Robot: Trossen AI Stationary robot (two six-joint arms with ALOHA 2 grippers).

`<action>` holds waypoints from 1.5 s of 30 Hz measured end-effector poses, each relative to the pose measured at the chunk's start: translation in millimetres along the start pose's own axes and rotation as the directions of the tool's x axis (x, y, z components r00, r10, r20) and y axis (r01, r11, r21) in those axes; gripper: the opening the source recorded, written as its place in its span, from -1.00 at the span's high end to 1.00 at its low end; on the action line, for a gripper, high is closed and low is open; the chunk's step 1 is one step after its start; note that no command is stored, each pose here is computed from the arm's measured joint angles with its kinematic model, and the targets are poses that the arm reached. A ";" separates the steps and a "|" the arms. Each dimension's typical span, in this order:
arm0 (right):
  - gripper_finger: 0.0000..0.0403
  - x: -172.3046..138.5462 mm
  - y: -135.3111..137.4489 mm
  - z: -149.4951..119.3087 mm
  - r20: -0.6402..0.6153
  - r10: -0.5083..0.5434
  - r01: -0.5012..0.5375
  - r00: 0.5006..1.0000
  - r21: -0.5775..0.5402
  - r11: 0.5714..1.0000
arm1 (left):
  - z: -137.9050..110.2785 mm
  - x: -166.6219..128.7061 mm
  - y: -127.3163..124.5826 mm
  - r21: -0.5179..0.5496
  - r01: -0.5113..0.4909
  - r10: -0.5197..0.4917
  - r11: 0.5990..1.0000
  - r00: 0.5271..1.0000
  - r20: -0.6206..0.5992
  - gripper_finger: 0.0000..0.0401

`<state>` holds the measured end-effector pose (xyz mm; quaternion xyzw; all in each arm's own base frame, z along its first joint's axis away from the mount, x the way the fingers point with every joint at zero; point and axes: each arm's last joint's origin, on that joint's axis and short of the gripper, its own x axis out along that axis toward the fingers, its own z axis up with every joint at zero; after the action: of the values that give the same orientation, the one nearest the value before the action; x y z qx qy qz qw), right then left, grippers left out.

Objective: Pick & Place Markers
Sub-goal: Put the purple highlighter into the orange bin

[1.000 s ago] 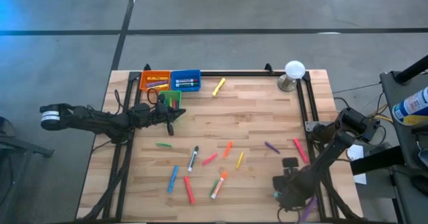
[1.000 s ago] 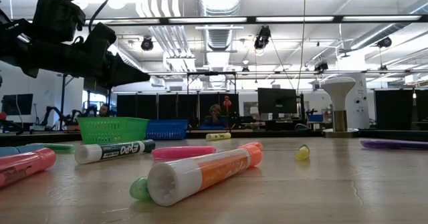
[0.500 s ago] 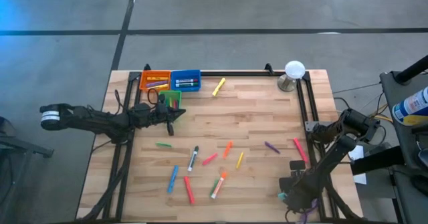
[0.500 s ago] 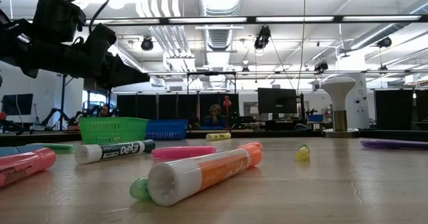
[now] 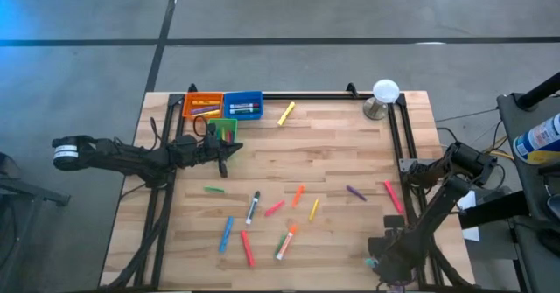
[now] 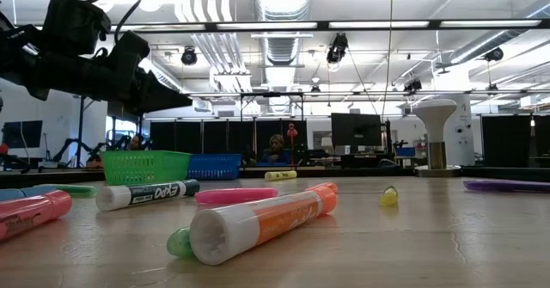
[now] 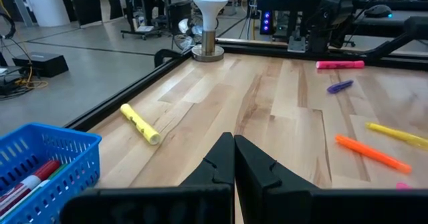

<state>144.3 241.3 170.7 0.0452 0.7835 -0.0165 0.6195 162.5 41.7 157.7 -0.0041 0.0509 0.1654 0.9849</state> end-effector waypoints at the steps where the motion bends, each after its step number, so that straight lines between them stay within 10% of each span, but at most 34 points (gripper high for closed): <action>1: 0.16 -1.8 3.2 -2.5 -0.001 0.009 -0.009 1.000 0.005 1.000 | -0.3 0.0 0.0 0.001 0.000 0.000 1.000 1.000 -0.003 0.99; 22: -0.41 22.2 33.4 -24.8 -0.116 -0.002 0.003 0.993 0.011 1.000 | -5.4 -0.2 0.6 0.022 -0.019 0.021 1.000 0.998 -0.054 0.99; 45: -0.06 36.6 38.1 -12.4 -0.020 -0.067 0.067 0.998 0.001 0.998 | -7.5 -0.4 1.6 0.037 -0.050 0.053 0.998 0.996 -0.077 0.99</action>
<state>127.3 282.0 139.1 0.0196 0.7907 -0.0376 0.6108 160.9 42.9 150.2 0.0079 0.0920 0.1896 0.9775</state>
